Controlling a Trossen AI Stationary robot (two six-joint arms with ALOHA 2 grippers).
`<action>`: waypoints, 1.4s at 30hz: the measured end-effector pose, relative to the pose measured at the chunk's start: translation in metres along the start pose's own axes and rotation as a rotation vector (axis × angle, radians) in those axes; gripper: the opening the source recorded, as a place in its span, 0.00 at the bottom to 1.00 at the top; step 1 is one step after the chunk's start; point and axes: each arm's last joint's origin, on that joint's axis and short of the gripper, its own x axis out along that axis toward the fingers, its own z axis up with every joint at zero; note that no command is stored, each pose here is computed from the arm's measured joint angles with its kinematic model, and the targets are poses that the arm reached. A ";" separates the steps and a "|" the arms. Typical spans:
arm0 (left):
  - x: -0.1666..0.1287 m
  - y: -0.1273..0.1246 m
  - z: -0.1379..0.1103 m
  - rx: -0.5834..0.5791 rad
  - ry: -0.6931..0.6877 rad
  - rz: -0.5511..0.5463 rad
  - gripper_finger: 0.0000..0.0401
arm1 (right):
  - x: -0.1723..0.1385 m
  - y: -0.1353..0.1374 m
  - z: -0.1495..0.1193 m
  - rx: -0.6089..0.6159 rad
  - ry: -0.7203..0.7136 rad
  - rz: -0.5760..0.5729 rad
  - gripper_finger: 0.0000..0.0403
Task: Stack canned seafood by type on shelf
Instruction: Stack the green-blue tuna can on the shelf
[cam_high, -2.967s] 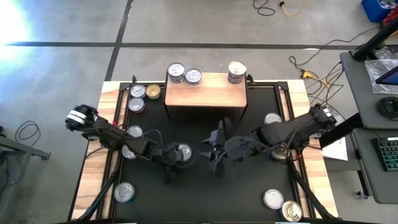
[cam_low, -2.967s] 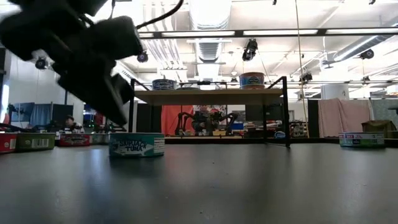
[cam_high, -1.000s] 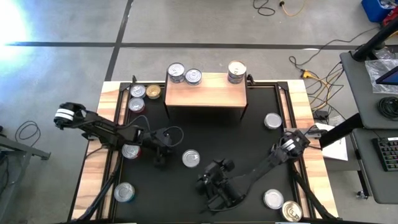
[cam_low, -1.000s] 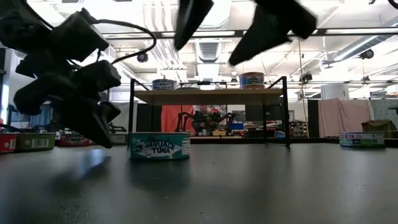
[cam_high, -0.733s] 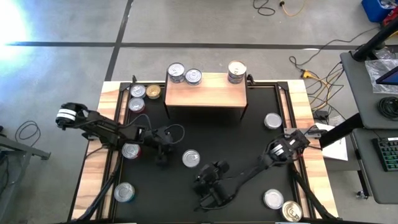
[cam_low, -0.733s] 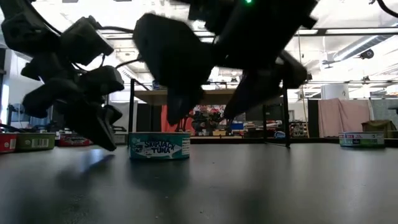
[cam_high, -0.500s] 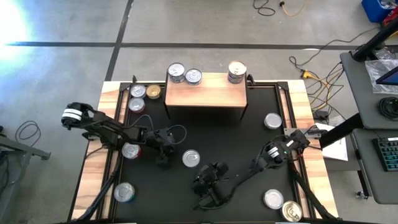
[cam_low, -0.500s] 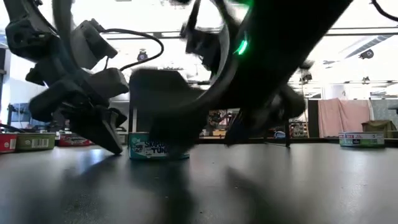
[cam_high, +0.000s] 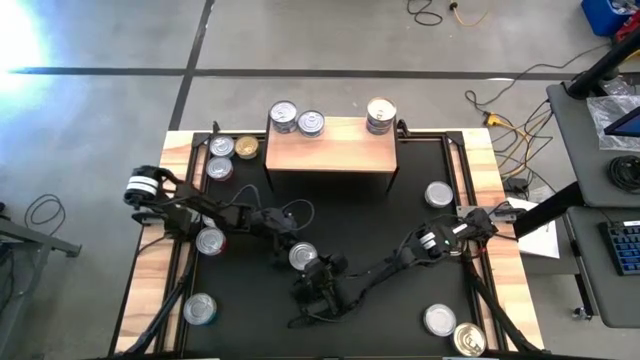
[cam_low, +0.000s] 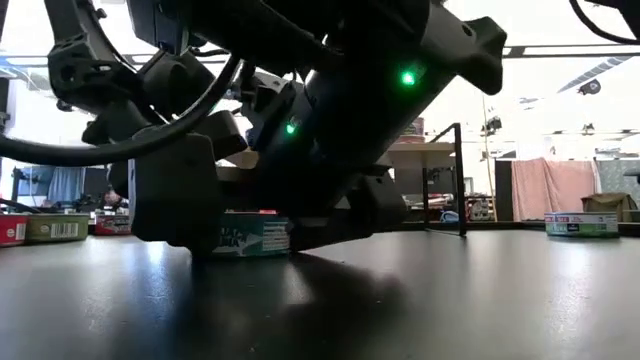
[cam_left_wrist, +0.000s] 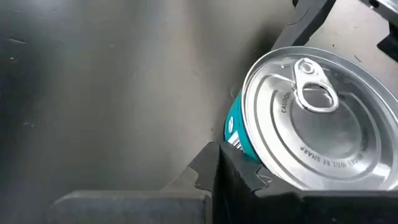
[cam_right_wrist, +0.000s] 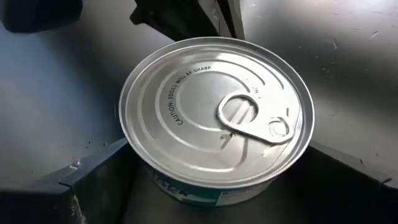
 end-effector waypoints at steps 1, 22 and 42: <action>0.000 0.000 0.002 -0.001 0.001 -0.012 0.00 | 0.001 -0.001 0.000 0.012 -0.020 -0.008 0.99; -0.008 0.001 0.000 0.000 0.008 -0.099 0.00 | 0.002 0.002 0.003 -0.110 -0.028 0.005 0.99; -0.008 0.002 -0.002 0.050 0.016 -0.100 0.00 | 0.017 -0.001 0.012 -0.017 0.064 0.031 0.99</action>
